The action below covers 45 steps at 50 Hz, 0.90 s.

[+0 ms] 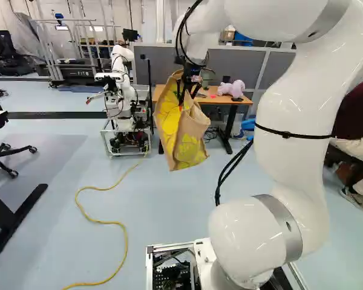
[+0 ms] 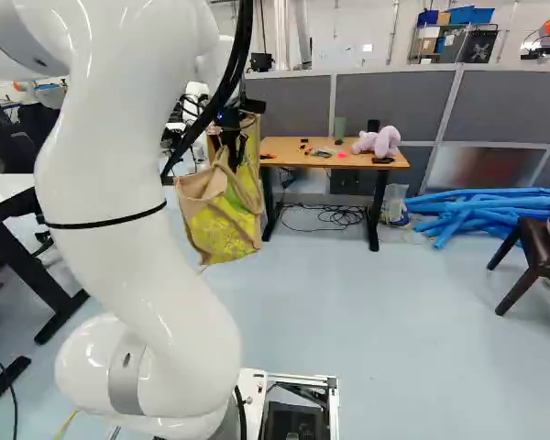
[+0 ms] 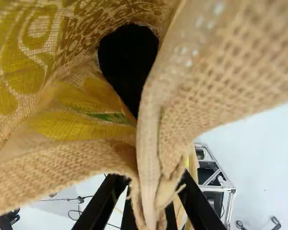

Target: Pick up the bag on the ground and place it on the table

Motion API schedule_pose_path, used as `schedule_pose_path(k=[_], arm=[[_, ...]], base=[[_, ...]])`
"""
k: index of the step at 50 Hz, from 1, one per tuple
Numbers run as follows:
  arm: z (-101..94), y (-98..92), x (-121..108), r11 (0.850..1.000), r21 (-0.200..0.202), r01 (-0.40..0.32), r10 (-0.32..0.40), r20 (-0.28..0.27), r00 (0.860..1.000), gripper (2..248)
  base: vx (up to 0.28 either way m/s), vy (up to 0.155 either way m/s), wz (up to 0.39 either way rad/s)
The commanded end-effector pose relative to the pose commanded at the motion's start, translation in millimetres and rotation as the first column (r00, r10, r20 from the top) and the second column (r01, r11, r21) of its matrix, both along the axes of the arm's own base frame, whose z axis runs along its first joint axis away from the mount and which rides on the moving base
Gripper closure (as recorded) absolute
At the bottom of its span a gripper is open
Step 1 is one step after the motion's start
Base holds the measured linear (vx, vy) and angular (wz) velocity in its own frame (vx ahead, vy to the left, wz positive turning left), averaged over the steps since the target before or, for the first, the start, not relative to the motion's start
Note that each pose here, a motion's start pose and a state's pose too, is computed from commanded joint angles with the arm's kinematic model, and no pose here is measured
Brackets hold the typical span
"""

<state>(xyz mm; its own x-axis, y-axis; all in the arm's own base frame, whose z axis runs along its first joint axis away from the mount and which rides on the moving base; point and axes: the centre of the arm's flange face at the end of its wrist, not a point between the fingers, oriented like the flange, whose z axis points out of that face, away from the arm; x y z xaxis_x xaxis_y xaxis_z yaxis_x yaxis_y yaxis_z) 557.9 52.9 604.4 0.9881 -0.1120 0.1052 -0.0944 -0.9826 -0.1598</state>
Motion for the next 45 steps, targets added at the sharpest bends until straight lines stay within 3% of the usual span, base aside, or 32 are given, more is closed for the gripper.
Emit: schedule_pose_path(k=[18,45], arm=[[26.5,-0.9,0,1.0,0.004,-0.006,0.006,0.006,1.0,215],[66.2,-2.2,-7,1.0,0.009,-0.022,0.022,-0.03,0.999,215]], base=[[0.0,0.0,0.0],[0.0,0.0,0.0]])
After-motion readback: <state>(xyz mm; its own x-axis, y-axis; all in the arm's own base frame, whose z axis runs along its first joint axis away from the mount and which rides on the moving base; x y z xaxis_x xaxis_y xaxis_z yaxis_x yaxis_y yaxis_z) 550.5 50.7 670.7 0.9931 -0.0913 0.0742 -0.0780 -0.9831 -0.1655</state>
